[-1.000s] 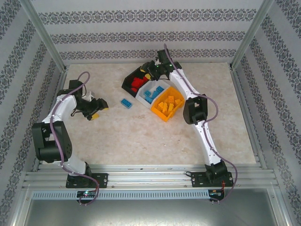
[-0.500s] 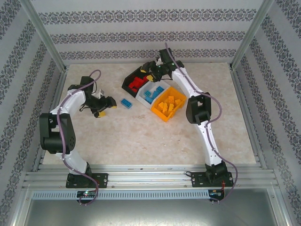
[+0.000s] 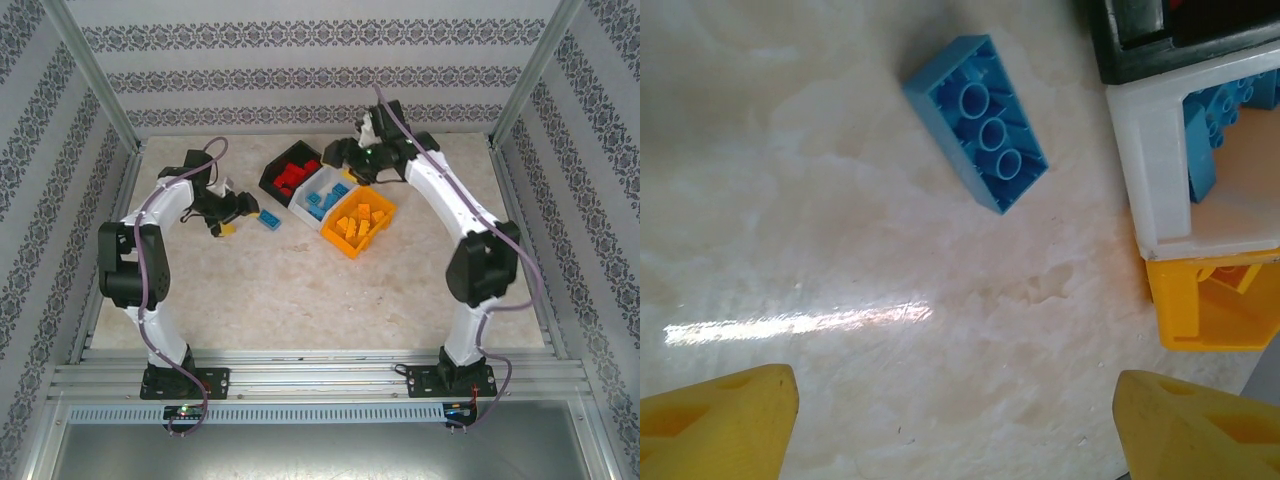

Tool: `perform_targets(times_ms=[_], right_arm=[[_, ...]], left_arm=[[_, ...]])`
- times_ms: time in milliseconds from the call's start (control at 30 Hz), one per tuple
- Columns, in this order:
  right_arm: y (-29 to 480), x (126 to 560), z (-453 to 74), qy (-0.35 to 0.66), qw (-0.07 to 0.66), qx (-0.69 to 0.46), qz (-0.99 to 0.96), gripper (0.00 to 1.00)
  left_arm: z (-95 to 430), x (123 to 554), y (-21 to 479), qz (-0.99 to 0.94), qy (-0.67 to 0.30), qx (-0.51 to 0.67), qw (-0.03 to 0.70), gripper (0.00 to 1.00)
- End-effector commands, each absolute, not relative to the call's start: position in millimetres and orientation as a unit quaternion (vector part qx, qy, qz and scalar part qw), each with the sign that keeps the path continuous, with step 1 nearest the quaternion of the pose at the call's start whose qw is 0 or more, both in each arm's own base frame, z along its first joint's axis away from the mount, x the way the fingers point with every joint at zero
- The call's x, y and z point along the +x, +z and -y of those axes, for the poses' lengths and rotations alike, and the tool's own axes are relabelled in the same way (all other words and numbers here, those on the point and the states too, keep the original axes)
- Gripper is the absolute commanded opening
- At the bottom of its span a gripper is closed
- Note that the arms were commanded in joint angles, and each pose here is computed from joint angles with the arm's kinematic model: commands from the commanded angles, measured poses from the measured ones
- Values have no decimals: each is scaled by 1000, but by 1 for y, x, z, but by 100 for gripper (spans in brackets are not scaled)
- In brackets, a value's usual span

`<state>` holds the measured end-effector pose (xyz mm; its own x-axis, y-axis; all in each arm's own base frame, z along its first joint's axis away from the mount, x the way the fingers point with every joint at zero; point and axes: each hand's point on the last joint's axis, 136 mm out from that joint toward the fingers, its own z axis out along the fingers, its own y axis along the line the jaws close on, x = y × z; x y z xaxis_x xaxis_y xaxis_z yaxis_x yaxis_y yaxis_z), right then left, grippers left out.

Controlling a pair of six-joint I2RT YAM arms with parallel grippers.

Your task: Sort the legos into containers by color

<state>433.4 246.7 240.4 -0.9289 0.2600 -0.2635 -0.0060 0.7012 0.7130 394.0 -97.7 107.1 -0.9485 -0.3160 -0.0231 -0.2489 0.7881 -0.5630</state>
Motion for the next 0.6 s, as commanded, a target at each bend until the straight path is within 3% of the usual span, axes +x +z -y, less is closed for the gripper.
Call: perform_targets(times_ms=[0, 300, 567], right_arm=[[221, 408, -223, 331, 184, 68, -923, 70], [181, 334, -184, 284, 150, 102, -941, 77], [166, 301, -168, 264, 133, 112, -949, 79]], left_arm=[[106, 404, 107, -944, -296, -135, 60, 84], [110, 425, 107, -963, -255, -71, 58, 91], [114, 434, 95, -979, -190, 36, 59, 94]])
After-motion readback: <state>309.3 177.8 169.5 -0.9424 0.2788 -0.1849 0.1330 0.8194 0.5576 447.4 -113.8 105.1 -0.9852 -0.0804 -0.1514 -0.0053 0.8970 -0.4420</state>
